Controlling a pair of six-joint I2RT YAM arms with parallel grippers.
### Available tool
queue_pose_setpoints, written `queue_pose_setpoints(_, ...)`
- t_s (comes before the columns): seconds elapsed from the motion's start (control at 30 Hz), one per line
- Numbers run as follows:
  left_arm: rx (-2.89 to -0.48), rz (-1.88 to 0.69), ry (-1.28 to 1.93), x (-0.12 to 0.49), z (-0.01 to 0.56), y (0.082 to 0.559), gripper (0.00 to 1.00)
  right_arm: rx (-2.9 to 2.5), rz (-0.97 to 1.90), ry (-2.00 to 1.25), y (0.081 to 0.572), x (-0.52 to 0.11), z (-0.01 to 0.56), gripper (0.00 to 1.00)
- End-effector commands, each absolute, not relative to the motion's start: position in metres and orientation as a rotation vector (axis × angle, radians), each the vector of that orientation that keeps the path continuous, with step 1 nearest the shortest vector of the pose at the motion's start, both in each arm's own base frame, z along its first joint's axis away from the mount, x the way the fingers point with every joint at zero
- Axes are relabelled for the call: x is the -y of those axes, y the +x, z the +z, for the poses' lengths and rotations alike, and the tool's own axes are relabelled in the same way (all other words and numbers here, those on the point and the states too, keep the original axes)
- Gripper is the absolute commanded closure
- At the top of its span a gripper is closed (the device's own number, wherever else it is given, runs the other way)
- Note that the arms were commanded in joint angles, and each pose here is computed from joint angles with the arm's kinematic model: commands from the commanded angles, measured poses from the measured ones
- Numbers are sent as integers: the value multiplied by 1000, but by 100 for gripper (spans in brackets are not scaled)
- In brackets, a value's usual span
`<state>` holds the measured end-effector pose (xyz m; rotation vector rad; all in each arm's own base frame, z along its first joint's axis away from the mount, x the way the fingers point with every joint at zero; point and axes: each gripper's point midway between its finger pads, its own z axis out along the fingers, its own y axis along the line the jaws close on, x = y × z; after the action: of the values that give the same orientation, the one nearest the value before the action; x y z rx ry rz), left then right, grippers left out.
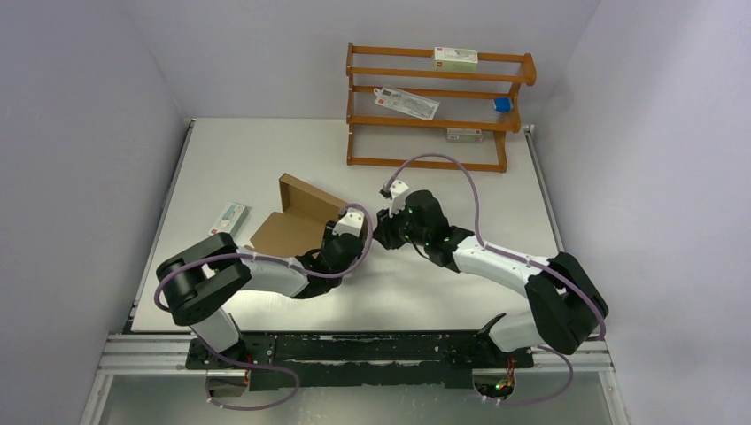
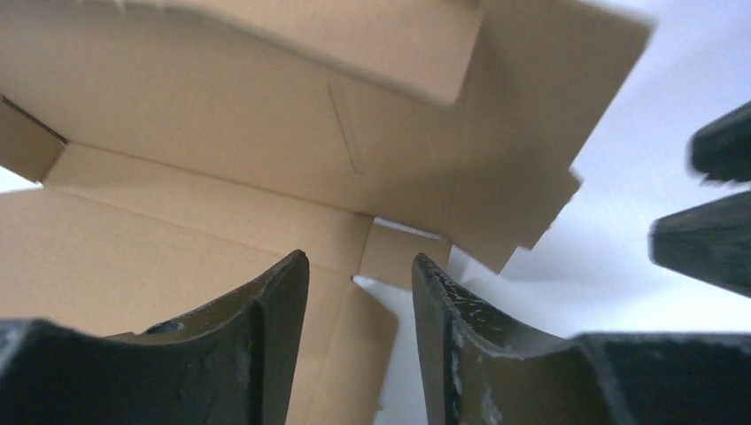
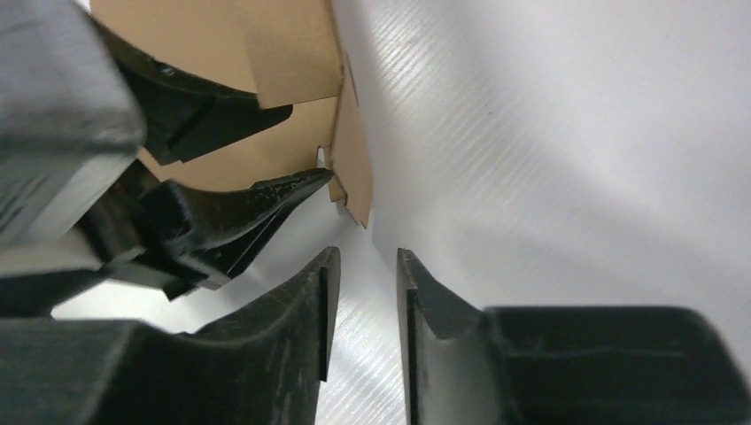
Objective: Fold the paper box
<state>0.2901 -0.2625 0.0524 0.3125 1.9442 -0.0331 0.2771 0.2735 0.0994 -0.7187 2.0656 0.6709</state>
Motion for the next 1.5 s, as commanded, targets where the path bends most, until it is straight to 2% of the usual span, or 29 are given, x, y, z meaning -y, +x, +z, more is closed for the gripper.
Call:
queue_pose_setpoints(0.0,-1948,-156,330,265,53,280,45,-1908,726,-733,274,-285,124,61)
queue_pose_setpoints(0.1,-1951,-246,301,259,59,278,41,-1844,752,-739,269,-291,122,53)
queue_pose_setpoints(0.23,-1956,-338,307,256,64,277,37,-1738,794,-707,270,-299,128,51)
queue_pose_setpoints(0.63,-1992,-385,374,261,53,275,31,-1640,731,-601,290,-306,116,59)
queue_pose_setpoints(0.9,-2011,-357,406,261,44,276,28,-1661,674,-572,299,-307,100,73)
queue_pose_setpoints(1.13,-2020,-333,433,264,38,280,25,-1655,690,-604,296,-312,99,95)
queue_pose_setpoints(1.47,-1965,-194,467,264,42,290,21,-1697,708,-606,294,-315,93,100)
